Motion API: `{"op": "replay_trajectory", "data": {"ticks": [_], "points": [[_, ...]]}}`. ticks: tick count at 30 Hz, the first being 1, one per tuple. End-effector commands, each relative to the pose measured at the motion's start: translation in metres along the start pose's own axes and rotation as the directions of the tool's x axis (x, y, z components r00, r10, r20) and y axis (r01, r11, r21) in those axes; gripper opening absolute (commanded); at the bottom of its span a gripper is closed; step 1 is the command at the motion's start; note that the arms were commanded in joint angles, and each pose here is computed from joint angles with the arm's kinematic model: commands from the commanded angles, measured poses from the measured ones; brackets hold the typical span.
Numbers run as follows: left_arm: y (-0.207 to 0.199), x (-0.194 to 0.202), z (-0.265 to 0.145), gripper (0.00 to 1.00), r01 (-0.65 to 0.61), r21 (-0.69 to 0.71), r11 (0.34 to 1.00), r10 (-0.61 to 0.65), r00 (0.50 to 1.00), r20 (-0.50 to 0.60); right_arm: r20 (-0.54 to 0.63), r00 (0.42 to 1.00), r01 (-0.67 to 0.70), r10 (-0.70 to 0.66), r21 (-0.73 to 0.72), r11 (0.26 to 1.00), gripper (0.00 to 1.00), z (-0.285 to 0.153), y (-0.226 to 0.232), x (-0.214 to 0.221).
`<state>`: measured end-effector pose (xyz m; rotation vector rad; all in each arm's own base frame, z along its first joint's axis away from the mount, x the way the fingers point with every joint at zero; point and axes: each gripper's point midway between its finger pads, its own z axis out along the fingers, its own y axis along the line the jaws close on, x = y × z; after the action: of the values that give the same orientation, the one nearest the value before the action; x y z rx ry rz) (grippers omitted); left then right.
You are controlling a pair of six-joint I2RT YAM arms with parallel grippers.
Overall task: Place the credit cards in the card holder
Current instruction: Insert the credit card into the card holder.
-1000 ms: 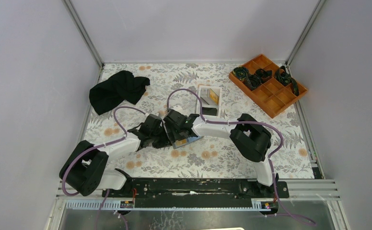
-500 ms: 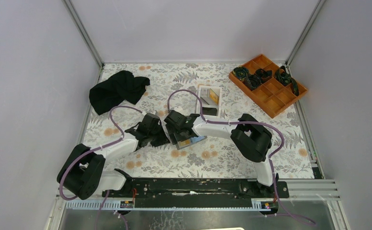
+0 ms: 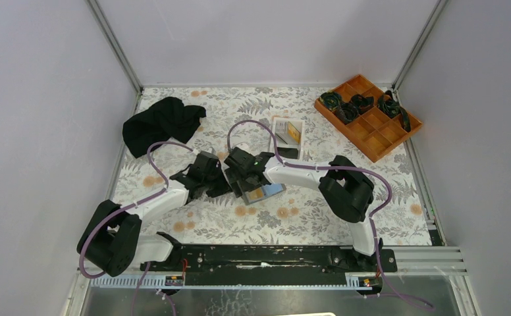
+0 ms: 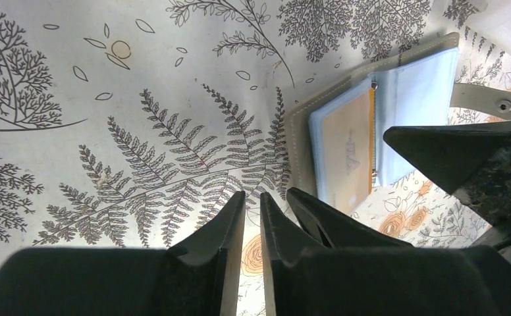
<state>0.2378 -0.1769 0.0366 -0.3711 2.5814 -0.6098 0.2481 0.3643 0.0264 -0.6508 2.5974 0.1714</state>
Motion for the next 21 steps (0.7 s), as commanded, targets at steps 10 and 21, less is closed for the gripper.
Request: {"op": "replay_trajectory", "data": {"ticks": [10,21], "points": [[-0.008,-0.024,-0.006,0.22,0.027,-0.009,1.0,-0.027,0.997,0.066,0.143,0.99,-0.005,0.011,-0.044,0.999,0.9,-0.05,-0.006,-0.058],[-0.016,-0.055,-0.019,0.27,0.036,-0.017,0.999,-0.033,0.987,0.159,0.331,0.943,0.022,-0.023,0.006,1.0,0.92,-0.094,-0.024,-0.115]]}}
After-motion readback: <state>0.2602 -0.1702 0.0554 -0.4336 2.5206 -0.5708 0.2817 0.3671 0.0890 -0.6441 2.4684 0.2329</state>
